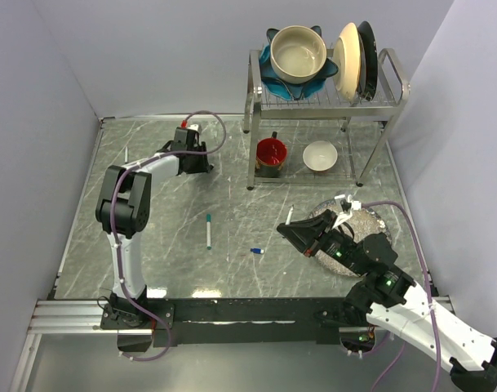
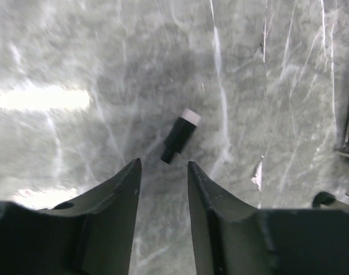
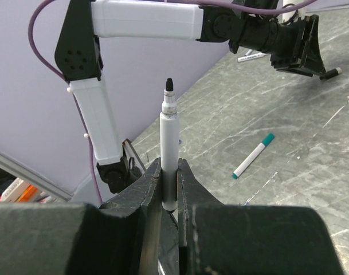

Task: Insert the pens into the pen caps

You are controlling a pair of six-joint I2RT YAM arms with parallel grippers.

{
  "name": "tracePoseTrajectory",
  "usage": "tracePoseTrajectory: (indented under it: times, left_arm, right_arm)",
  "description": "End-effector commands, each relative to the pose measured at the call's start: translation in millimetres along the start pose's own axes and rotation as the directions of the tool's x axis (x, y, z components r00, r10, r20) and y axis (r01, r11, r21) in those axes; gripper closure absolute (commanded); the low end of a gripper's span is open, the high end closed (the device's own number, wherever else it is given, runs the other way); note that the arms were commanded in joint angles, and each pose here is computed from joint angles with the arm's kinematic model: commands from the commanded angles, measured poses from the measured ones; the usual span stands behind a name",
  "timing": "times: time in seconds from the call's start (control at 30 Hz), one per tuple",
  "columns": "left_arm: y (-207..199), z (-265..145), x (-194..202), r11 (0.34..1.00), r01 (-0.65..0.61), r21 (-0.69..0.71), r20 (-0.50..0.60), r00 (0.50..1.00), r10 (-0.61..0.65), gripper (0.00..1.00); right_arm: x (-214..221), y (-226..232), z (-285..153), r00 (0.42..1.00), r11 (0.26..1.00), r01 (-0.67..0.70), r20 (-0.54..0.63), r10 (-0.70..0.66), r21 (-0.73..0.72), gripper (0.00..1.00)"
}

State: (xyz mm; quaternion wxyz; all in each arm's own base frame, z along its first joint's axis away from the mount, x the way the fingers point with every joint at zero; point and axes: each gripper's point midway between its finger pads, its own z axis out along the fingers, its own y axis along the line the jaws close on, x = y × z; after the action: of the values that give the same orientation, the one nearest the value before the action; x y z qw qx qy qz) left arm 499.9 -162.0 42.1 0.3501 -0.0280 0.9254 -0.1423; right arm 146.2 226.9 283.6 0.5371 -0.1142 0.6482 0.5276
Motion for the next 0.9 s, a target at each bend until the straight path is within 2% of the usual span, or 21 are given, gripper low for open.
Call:
tracePoseTrajectory:
  times: [0.0, 0.23, 0.63, 0.8, 0.87]
  left_arm:
    - [-10.2, -12.4, -42.4, 0.995, -0.094, 0.024, 0.119, 0.989, 0.090, 0.55]
    - [-22.7, 6.1, -30.2, 0.971, -0.233, 0.057, 0.065, 0.971, 0.229, 0.53]
    - [-17.7, 29.4, -26.6, 0.962, -0.272, -0.019, 0.021, 0.962, 0.272, 0.56]
    - [-17.8, 36.7, -10.3, 0.961, -0.277, -0.021, -0.042, 0.960, 0.276, 0.60]
    - [-12.6, 37.6, -6.1, 0.956, -0.286, -0.065, -0.065, 0.957, 0.282, 0.61]
  right_arm:
    - [-20.2, 12.4, -3.3, 0.998, 0.999, 0.020, 0.059, -0.018, -0.027, 1.00]
    - [-20.8, 9.0, -2.7, 0.998, 0.999, 0.030, 0.061, -0.030, -0.009, 1.00]
    - [-20.8, 7.4, -0.6, 0.998, 1.000, 0.030, 0.061, -0.029, -0.002, 1.00]
    - [-22.3, 9.3, -0.8, 0.998, 1.000, 0.026, 0.065, -0.025, -0.009, 1.00]
    - [-22.0, 9.8, -0.5, 0.998, 1.000, 0.025, 0.065, -0.024, -0.012, 1.00]
